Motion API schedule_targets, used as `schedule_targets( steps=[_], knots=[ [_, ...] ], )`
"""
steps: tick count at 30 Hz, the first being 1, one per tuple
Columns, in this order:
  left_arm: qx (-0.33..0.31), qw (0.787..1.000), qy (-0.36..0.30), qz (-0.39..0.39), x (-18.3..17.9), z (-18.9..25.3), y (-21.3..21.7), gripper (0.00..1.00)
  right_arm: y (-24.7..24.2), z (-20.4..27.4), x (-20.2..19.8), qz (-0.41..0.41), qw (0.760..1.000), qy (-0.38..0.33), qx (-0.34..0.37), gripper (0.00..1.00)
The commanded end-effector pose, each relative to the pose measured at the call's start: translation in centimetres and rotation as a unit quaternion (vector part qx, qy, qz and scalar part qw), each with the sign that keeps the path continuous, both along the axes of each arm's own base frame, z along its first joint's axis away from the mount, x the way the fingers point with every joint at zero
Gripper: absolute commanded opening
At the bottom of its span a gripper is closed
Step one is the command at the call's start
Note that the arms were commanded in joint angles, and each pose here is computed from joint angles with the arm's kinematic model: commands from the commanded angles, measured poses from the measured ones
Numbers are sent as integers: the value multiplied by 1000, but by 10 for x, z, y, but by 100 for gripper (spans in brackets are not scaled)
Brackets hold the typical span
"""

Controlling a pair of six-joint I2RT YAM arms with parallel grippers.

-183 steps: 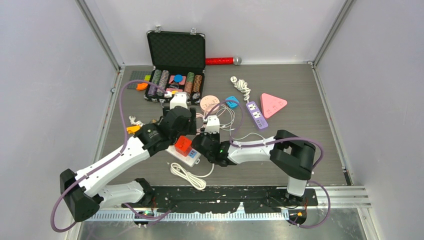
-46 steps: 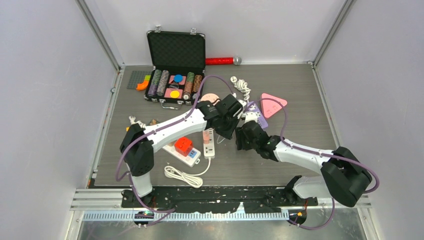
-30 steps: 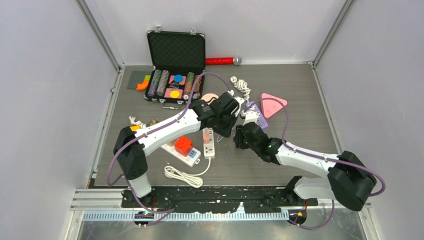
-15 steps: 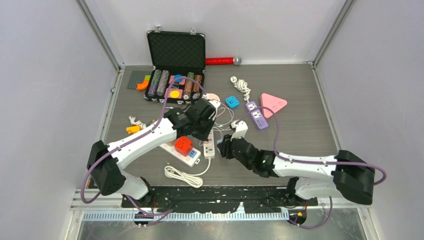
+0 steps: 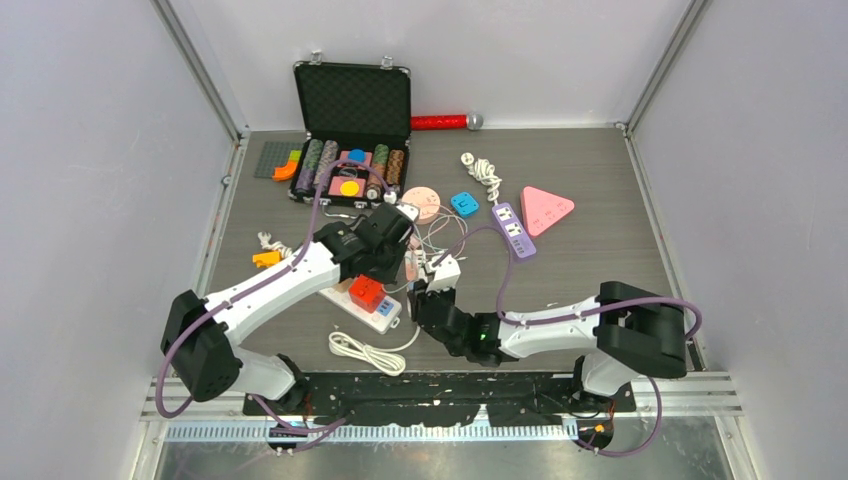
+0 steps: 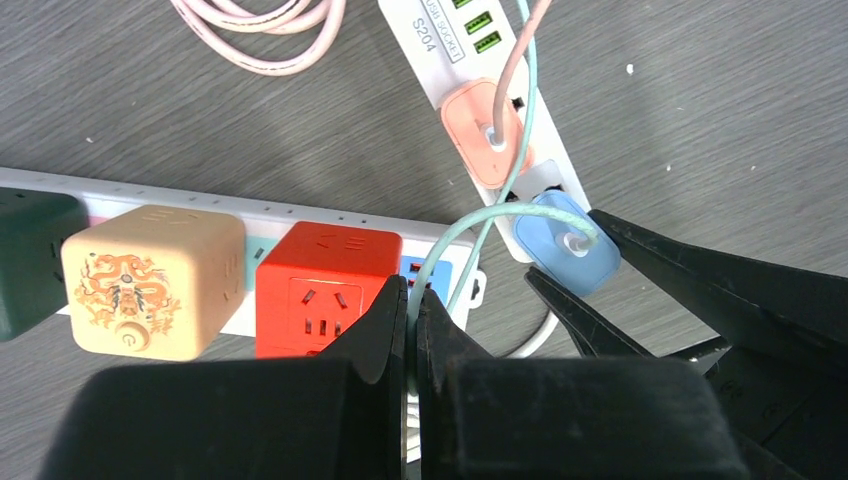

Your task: Insert the plug

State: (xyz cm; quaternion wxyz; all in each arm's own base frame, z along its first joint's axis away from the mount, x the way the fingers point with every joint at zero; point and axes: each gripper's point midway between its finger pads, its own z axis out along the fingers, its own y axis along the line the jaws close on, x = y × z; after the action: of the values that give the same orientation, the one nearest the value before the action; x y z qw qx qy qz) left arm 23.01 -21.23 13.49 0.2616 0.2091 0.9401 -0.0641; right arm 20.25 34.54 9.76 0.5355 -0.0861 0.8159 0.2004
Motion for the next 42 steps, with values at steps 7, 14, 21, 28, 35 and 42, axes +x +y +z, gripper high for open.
schedule_targets(
  steps=[7,14,21,28,35,42],
  knots=[
    [39,997,-55,20,25,7,22,0,8,37,22,-72,994,-59,59,5],
    [44,996,-66,44,37,5,22,0,16,27,21,-73,995,-40,58,5],
    [44,995,-67,52,40,3,22,0,8,13,22,-99,994,-25,43,5],
    [44,995,-66,56,42,2,24,0,5,1,21,-105,994,-20,27,5],
    [46,995,-64,57,41,2,25,0,3,-15,14,-108,994,-20,-3,5],
    [48,995,-59,59,40,-1,26,0,-3,-20,3,-125,991,-21,-29,5]
  ],
)
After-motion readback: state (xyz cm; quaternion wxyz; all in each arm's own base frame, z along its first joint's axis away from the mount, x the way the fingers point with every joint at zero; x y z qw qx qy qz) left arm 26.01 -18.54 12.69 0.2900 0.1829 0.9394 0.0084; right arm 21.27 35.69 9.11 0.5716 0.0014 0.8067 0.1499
